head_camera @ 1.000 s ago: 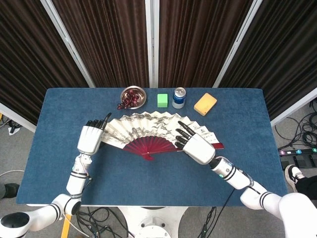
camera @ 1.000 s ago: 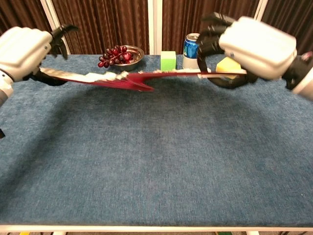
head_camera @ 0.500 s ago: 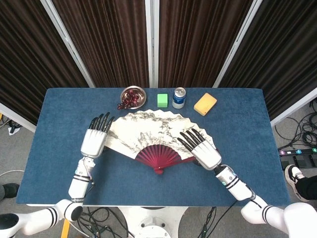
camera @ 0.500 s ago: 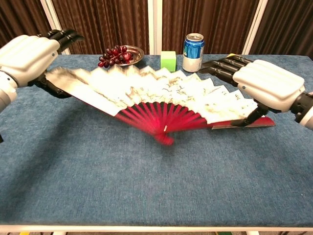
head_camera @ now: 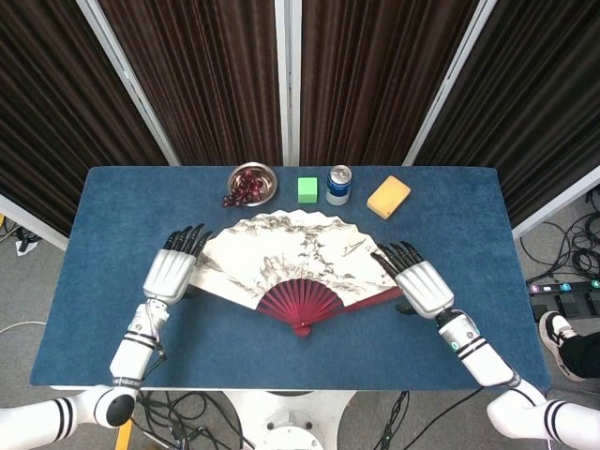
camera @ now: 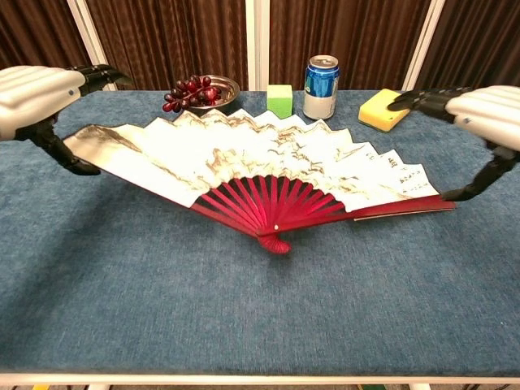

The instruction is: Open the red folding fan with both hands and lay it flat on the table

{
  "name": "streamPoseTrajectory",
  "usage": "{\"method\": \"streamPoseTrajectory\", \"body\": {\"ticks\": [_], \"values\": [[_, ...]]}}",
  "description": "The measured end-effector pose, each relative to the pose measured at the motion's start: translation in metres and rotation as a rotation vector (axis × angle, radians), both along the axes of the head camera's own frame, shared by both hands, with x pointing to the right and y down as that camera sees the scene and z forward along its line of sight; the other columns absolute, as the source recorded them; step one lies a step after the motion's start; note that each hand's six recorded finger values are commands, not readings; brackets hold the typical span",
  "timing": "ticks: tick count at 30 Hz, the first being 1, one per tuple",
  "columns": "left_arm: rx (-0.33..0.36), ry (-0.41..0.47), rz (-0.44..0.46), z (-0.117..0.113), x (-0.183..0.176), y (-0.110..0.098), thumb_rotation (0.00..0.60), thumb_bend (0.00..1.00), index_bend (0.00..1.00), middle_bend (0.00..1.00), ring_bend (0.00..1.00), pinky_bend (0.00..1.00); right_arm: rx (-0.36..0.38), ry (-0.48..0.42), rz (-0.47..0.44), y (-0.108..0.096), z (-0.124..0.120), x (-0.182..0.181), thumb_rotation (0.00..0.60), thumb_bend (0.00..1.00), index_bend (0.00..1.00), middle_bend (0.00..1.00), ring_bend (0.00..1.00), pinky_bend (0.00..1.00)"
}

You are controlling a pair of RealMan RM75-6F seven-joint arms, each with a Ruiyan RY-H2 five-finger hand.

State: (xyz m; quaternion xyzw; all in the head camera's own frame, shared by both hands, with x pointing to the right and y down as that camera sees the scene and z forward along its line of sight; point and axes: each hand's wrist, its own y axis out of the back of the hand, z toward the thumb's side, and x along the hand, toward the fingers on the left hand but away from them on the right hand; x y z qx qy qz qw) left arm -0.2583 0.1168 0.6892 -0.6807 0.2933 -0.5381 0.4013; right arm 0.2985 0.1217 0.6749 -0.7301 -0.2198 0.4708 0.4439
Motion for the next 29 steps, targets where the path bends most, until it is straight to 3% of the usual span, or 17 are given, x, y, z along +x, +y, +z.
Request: {"method": "streamPoseTrajectory", "body": {"ticks": [8, 10, 12, 16, 21, 26, 29], "values": [[-0.119, -0.010, -0.014, -0.006, -0.021, 0.000, 0.600, 0.00, 0.05, 0.07, 0.00, 0.07, 0.032, 0.053, 0.084, -0.002, -0.028, 0.049, 0.600, 0.00, 0.00, 0.00, 0.00, 0.00], [-0.116, -0.005, -0.026, -0.007, -0.025, 0.000, 0.600, 0.00, 0.06, 0.08, 0.00, 0.07, 0.043, 0.057, 0.111, 0.000, -0.035, 0.060, 0.600, 0.00, 0.00, 0.03, 0.00, 0.00], [-0.078, -0.005, -0.055, -0.012, -0.034, -0.004, 0.600, 0.00, 0.08, 0.09, 0.01, 0.07, 0.059, 0.052, 0.149, 0.004, -0.043, 0.073, 0.600, 0.01, 0.00, 0.08, 0.00, 0.00], [0.002, 0.041, -0.161, -0.024, -0.061, -0.010, 0.600, 0.00, 0.11, 0.10, 0.02, 0.07, 0.084, 0.026, 0.241, 0.013, -0.060, 0.101, 0.600, 0.16, 0.00, 0.16, 0.00, 0.01], [0.146, 0.129, -0.326, -0.050, -0.117, -0.006, 0.600, 0.00, 0.11, 0.10, 0.02, 0.07, 0.099, -0.012, 0.382, 0.034, -0.083, 0.143, 0.600, 0.16, 0.00, 0.18, 0.00, 0.01], [0.265, 0.122, -0.396, -0.085, -0.168, 0.026, 0.600, 0.00, 0.12, 0.10, 0.02, 0.07, 0.125, -0.023, 0.473, 0.059, -0.104, 0.168, 0.600, 0.16, 0.01, 0.18, 0.00, 0.01], [0.270, 0.116, -0.393, -0.099, -0.177, 0.052, 0.600, 0.00, 0.12, 0.10, 0.02, 0.07, 0.132, -0.033, 0.511, 0.072, -0.112, 0.173, 0.600, 0.16, 0.02, 0.19, 0.00, 0.01]]}}
